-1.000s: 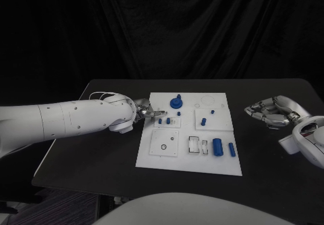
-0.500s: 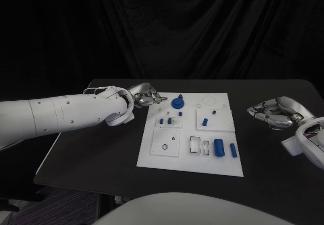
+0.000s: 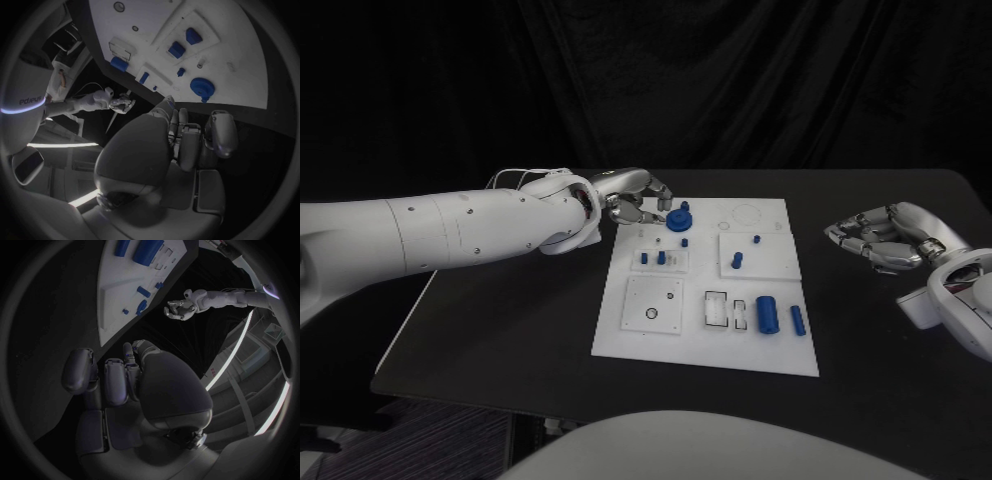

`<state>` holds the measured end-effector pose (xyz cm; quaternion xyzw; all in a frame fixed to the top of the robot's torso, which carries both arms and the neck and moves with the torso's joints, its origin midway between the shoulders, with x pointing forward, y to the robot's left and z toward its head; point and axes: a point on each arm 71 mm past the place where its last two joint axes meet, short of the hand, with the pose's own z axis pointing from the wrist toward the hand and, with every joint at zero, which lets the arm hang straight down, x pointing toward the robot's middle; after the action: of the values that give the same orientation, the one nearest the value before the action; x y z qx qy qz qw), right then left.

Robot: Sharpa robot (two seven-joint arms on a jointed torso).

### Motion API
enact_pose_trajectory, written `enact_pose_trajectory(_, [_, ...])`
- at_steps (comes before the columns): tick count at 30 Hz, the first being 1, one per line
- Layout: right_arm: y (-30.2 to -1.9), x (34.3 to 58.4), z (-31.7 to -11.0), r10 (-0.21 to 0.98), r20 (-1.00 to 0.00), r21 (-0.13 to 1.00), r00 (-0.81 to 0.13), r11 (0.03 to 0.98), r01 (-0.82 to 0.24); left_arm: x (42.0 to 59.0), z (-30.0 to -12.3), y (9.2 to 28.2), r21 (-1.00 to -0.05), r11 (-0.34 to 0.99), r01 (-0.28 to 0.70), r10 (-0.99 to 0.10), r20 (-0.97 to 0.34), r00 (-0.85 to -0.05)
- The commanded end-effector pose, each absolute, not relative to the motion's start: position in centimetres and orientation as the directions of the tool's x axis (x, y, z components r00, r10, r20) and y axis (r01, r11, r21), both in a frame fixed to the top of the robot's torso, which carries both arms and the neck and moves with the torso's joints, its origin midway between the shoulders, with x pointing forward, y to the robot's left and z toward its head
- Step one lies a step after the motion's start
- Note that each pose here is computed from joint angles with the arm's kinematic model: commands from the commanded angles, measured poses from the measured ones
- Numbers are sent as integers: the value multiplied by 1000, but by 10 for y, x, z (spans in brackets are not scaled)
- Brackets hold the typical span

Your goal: Assemble the parts on the task board

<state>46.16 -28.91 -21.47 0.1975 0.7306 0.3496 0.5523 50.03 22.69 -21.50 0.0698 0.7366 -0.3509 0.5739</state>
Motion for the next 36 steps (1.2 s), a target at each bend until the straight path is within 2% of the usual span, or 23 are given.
enact_pose_trajectory(1, [-289, 460, -213, 677, -675, 730, -294, 672, -127, 497, -215, 212, -236, 690, 685, -100, -967, -233])
enact_pose_trajectory(5, [-289, 459, -213, 677, -675, 730, -294, 671, -130, 502, -216, 200, -125, 668, 734, -24, -989, -146])
enact_pose_trajectory(15, [-289, 457, -213, 676, -675, 730, -298, 671, -130, 509, -218, 179, 13, 632, 775, 60, -998, -33])
enact_pose_trajectory(25, [-288, 457, -213, 675, -674, 730, -299, 671, -129, 514, -229, 165, 25, 637, 770, 111, -992, -59])
enact_pose_trajectory(36, [-288, 457, -213, 674, -674, 730, -302, 672, -127, 514, -236, 164, 16, 647, 762, 135, -986, -94])
